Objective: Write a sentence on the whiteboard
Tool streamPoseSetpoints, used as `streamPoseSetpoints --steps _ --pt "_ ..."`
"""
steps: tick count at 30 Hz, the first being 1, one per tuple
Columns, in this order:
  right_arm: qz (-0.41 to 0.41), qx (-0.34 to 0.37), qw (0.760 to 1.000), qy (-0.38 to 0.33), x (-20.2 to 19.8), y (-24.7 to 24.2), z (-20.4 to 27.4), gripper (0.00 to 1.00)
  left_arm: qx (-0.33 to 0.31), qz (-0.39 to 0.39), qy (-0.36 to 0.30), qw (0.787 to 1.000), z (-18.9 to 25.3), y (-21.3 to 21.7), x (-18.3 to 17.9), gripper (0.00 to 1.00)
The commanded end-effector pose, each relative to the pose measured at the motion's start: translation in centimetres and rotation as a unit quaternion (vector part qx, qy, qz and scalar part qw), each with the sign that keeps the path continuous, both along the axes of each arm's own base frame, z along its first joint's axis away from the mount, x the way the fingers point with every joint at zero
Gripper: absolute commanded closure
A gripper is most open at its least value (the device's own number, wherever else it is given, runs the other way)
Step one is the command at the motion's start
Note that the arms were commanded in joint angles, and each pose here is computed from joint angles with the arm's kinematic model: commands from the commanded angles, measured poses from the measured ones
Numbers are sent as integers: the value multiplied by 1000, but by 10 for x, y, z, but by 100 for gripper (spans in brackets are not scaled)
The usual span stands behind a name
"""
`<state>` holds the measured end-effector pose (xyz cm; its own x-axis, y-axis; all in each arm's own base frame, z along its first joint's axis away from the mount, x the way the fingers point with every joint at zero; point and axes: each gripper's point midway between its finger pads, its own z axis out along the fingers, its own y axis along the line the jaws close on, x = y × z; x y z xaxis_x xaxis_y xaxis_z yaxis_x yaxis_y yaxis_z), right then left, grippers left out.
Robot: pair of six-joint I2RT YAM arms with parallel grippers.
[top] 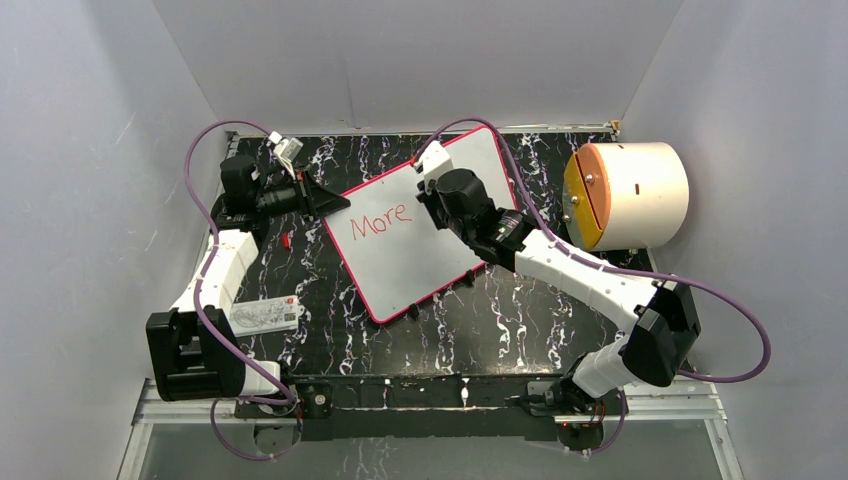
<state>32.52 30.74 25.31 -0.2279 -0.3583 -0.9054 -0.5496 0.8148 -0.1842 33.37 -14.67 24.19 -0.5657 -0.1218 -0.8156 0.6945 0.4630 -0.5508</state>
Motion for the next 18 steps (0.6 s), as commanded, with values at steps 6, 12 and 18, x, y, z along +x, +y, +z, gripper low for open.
streamPoseSetpoints --steps 6,12,18 --pt "-3 -6 1000 26 -7 -7 -6 100 16 -8 73 997 -40 -7 -13 100" --pt "1 -18 999 44 -14 -10 -15 100 17 -8 72 997 -40 -7 -13 100" --pt "10 -23 998 55 -20 -12 -18 100 16 -8 72 997 -40 -7 -13 100"
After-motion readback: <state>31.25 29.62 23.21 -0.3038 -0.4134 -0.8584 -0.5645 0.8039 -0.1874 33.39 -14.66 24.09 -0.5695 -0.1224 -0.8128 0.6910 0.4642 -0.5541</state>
